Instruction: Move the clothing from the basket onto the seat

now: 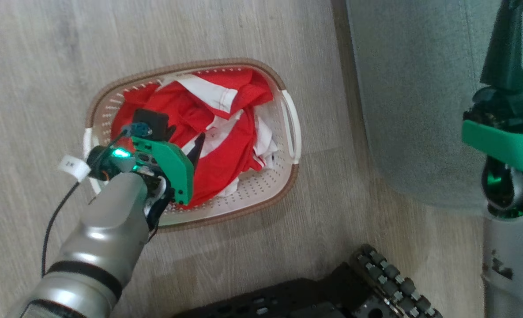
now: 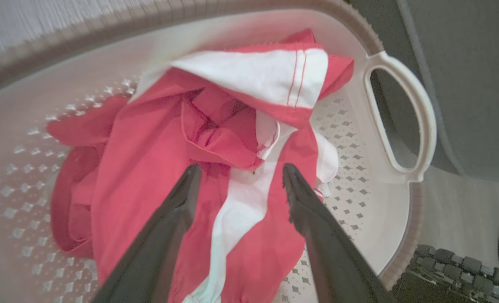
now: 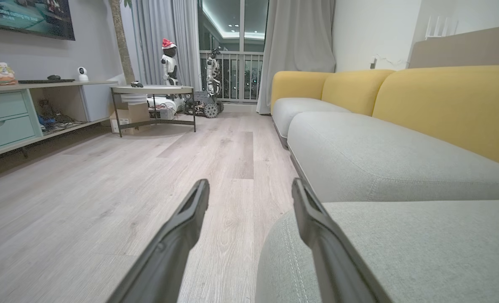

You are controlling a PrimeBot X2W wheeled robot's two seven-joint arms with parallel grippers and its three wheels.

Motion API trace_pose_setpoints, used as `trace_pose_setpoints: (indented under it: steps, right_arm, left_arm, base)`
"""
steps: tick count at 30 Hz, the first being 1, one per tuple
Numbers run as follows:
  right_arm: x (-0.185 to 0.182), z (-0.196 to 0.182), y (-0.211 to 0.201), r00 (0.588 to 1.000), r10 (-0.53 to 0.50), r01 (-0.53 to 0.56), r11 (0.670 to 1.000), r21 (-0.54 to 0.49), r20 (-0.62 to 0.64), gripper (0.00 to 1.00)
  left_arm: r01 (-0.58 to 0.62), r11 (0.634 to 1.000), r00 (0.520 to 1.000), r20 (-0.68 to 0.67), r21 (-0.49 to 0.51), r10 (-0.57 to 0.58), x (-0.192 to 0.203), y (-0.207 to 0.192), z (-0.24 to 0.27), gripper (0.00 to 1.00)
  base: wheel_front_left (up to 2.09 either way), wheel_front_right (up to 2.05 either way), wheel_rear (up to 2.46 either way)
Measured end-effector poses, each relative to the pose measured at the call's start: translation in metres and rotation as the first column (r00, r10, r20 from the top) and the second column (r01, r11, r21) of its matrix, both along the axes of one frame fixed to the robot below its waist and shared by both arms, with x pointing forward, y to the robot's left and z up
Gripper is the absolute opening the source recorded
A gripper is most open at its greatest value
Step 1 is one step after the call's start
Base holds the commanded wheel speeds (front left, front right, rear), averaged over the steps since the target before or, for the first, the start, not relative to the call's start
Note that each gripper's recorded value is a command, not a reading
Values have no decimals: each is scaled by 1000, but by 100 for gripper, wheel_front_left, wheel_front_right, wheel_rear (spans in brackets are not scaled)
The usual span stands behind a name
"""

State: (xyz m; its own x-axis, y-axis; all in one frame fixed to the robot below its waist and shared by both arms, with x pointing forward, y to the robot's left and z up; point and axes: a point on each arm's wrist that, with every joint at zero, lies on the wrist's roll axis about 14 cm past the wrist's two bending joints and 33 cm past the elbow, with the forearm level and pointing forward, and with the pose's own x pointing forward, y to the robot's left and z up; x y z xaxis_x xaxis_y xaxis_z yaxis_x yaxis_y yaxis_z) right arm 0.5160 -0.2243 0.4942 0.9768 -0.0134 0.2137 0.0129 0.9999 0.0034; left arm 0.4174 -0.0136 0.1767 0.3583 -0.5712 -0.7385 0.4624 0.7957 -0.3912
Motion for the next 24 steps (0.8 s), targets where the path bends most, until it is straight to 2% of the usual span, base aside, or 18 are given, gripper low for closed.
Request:
trace_pose_setpoints:
  steps: [9,17,24]
  right_arm:
    - [16,-15,-4,1000,0,0,1000,-23,2,100]
    - [27,-26,-3,1000,12,-12,999,-42,-2,100]
    - [29,-31,-3,1000,13,-14,998,-55,-10,100]
  left_arm:
    - [104,992,985,-143,68,-93,-17,-2,-48,100]
    - [233,968,950,-238,99,-204,-45,-5,-77,100]
    - [309,945,925,-265,110,-272,-49,-9,-87,100]
  base:
    - [0,0,0]
    - [0,0,0]
    - [0,0,0]
